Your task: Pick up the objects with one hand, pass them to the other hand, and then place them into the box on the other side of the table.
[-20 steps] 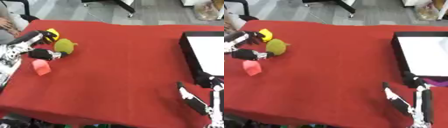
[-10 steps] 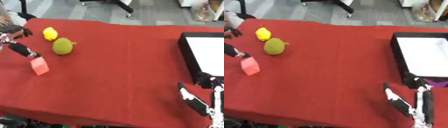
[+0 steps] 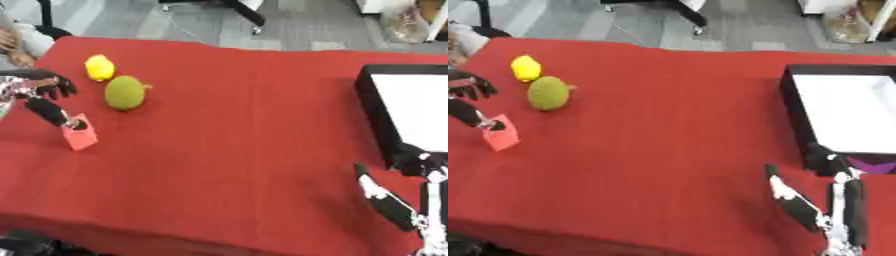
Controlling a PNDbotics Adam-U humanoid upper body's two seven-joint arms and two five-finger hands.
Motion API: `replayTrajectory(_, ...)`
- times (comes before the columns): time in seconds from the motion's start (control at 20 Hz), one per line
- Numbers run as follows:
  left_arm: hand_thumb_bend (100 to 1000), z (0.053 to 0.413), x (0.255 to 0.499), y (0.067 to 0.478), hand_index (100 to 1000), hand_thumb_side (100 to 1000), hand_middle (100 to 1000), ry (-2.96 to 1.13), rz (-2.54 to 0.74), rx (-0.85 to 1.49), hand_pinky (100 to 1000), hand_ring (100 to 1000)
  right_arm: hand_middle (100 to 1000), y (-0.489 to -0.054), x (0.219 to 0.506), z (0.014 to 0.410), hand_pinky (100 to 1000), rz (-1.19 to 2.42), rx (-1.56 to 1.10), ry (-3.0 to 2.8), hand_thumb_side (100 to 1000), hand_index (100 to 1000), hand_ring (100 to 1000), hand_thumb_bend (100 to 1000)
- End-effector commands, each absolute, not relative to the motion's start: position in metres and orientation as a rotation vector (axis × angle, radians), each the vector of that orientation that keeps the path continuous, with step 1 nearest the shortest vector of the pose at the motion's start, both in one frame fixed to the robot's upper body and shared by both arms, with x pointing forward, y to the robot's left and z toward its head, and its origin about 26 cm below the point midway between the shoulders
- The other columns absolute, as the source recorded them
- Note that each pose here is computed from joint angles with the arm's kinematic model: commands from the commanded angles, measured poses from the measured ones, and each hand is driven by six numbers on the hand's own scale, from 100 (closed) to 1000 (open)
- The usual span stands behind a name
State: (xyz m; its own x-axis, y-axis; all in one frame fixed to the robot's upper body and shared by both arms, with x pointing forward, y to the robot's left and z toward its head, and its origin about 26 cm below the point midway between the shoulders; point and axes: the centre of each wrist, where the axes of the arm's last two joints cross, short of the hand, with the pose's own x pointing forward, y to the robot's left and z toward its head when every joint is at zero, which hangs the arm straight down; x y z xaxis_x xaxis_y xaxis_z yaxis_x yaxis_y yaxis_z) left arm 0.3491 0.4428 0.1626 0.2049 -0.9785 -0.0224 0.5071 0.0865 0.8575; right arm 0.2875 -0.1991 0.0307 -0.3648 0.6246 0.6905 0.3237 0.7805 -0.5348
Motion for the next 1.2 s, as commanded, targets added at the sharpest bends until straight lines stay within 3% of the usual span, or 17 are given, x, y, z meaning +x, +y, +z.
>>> replayTrajectory(0.05,525,0.168,0.348,0.449,879,389,762,-0.662,-1.228,0.900,840,773,551,-0.199,0.290,0.037,557,0.377,-0.711,-2.001,378,754,560,538)
replayTrajectory(0.4,489,0.139,0.346,0.450,854,366,734,-0.636,-1.218,0.853,830,751,551,-0.199,0.290,0.037,557,0.375,-0.709,-2.002,377,754,560,538)
replayTrajectory(0.65,369,0.132,0.344,0.452,786,264,651,-0.620,-1.205,0.883,794,685,551,-0.198,0.290,0.037,557,0.374,-0.708,-2.001,377,754,560,538)
replayTrajectory(0.9,265,0.140,0.342,0.453,677,176,543,-0.679,-1.162,0.952,750,594,551,-0.199,0.290,0.037,557,0.374,-0.709,-1.999,377,754,560,538)
replayTrajectory(1.2,169,0.172,0.339,0.441,633,172,511,-0.879,-1.107,1.023,741,571,551,-0.199,0.289,0.037,557,0.374,-0.707,-2.000,377,754,560,539)
